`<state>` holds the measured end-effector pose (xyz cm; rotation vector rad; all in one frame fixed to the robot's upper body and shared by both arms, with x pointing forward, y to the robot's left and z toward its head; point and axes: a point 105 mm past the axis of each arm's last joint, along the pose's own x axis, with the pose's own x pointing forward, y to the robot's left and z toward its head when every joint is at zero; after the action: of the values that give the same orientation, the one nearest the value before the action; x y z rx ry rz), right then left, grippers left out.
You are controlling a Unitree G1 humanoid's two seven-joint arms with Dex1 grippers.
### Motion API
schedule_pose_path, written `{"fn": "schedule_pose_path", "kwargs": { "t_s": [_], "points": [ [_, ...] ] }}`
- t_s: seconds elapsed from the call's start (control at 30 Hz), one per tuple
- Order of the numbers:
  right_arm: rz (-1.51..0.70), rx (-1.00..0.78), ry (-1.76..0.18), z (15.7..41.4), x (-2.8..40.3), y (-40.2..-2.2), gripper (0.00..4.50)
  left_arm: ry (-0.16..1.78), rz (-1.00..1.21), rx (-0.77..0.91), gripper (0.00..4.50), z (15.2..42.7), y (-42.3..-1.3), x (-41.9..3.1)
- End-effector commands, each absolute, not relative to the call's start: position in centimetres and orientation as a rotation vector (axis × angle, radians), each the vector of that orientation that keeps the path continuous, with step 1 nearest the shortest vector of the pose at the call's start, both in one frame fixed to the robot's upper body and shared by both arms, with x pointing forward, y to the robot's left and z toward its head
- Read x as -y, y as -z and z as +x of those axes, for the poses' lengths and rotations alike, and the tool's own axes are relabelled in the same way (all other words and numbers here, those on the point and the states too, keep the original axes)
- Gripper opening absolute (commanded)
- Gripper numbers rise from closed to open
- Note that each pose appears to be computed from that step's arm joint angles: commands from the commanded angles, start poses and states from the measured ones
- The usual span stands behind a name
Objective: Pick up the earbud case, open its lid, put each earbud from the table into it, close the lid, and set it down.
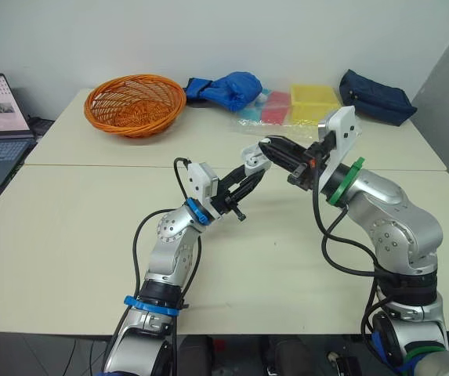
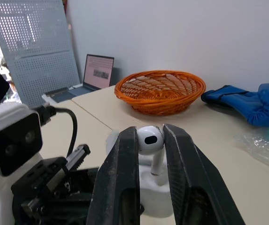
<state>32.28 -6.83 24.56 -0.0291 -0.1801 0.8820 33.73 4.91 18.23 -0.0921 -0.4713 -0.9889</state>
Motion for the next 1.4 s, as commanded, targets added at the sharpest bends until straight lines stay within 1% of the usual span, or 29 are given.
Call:
{"fn": "schedule_pose_path", "kwargs": {
  "t_s": [0.03, 0.37, 0.67, 0.8, 0.83, 0.87, 0.9, 1.07, 1.17, 1.23, 1.33, 1.4],
  "points": [
    [-0.055, 0.226, -0.878, 32.0, 7.1, -25.3, 0.4, 0.997, -0.088, 0.539, 0.75, 33.1, -19.8, -4.9],
    [-0.1, 0.223, -0.87, 32.5, 7.3, -24.7, 0.4, 1.013, -0.098, 0.553, 0.75, 32.7, -19.9, -4.5],
    [-0.114, 0.218, -0.884, 32.1, 7.5, -24.3, 0.4, 1.012, -0.1, 0.553, 0.75, 32.6, -19.8, -4.5],
    [-0.107, 0.218, -0.886, 32.1, 7.4, -24.4, 1.84, 1.011, -0.096, 0.55, 0.75, 32.7, -19.7, -4.5],
    [-0.106, 0.218, -0.887, 32.1, 7.4, -24.4, 2.08, 1.011, -0.097, 0.55, 0.75, 32.7, -19.7, -4.5],
    [-0.103, 0.22, -0.886, 32.1, 7.5, -24.5, 2.5, 1.011, -0.098, 0.55, 0.75, 32.7, -19.7, -4.5],
    [-0.098, 0.224, -0.886, 32.1, 7.5, -24.7, 2.78, 1.012, -0.097, 0.548, 0.75, 32.7, -19.7, -4.5],
    [-0.076, 0.245, -0.875, 32.3, 8.2, -25.4, 2.78, 1.012, -0.095, 0.546, 0.75, 32.7, -19.6, -4.5],
    [0.049, 0.28, -0.93, 31.5, 8.7, -27.3, 2.78, 1.011, -0.093, 0.543, 0.75, 32.7, -19.5, -4.6],
    [0.127, 0.265, -0.984, 30.9, 9.2, -28.2, 2.78, 1.013, -0.092, 0.54, 0.75, 32.8, -19.4, -4.6],
    [0.109, 0.238, -1.02, 30.5, 9.8, -29.1, 2.78, 1.018, -0.09, 0.535, 0.75, 32.8, -19.3, -4.6],
    [-0.015, 0.211, -1.003, 31.7, 10.3, -29.6, 2.78, 1.05, -0.078, 0.521, 0.75, 32.7, -19.0, -4.4]
  ]
}}
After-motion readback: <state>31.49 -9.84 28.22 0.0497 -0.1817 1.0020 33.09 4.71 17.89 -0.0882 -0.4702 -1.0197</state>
